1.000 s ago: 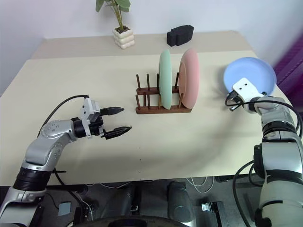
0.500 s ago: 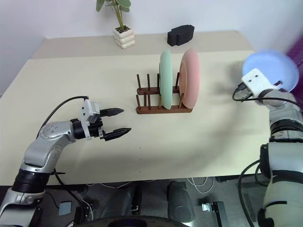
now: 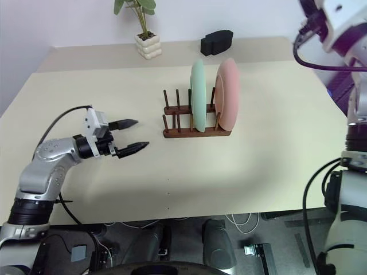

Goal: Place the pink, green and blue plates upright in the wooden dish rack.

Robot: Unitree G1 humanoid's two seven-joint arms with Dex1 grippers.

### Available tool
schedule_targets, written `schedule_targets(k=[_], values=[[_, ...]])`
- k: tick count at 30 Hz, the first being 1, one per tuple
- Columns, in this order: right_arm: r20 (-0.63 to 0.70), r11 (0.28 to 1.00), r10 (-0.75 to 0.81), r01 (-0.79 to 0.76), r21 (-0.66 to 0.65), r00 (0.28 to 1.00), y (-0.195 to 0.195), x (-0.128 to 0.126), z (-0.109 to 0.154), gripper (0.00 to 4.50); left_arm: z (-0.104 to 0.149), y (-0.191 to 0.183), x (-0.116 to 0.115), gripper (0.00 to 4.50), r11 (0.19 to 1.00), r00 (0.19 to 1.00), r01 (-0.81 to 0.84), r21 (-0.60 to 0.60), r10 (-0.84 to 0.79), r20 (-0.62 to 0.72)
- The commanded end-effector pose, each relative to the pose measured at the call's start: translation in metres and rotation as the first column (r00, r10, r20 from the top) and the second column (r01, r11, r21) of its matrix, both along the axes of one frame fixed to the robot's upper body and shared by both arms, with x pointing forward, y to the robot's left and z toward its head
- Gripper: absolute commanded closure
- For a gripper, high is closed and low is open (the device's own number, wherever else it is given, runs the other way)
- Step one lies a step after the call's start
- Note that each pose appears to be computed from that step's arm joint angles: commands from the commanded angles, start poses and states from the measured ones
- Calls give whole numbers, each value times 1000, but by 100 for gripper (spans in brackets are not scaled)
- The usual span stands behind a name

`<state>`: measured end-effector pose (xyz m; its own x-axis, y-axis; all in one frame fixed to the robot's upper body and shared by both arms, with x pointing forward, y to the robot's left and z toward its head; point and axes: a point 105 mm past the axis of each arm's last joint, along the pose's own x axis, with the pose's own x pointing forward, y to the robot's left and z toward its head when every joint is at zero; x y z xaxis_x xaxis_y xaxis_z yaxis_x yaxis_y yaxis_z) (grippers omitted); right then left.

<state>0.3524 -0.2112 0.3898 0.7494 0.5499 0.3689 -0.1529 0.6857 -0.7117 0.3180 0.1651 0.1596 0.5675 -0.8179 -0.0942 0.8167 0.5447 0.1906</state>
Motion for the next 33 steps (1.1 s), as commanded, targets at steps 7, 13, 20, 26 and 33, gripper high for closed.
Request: schedule_targets(k=[7, 13, 20, 26, 33], values=[[-44, 741, 629, -582, 334, 776, 93, -75, 22, 441, 15, 20, -1, 0, 998, 996, -63, -10, 63, 69], [-125, 518, 810, -597, 612, 573, 127, -79, 0, 441, 17, 20, -6, 0, 998, 996, -58, -22, 59, 69], [-244, 420, 873, -397, 816, 422, 155, -66, -50, 441, 15, 20, -9, 0, 998, 997, -53, -24, 55, 61], [-278, 396, 891, -317, 862, 358, 171, -71, -70, 441, 13, 20, -9, 0, 998, 997, -54, -20, 55, 48], [-275, 358, 890, -185, 915, 365, 166, -57, -82, 441, 13, 18, -9, 0, 999, 998, -47, -21, 48, 44]])
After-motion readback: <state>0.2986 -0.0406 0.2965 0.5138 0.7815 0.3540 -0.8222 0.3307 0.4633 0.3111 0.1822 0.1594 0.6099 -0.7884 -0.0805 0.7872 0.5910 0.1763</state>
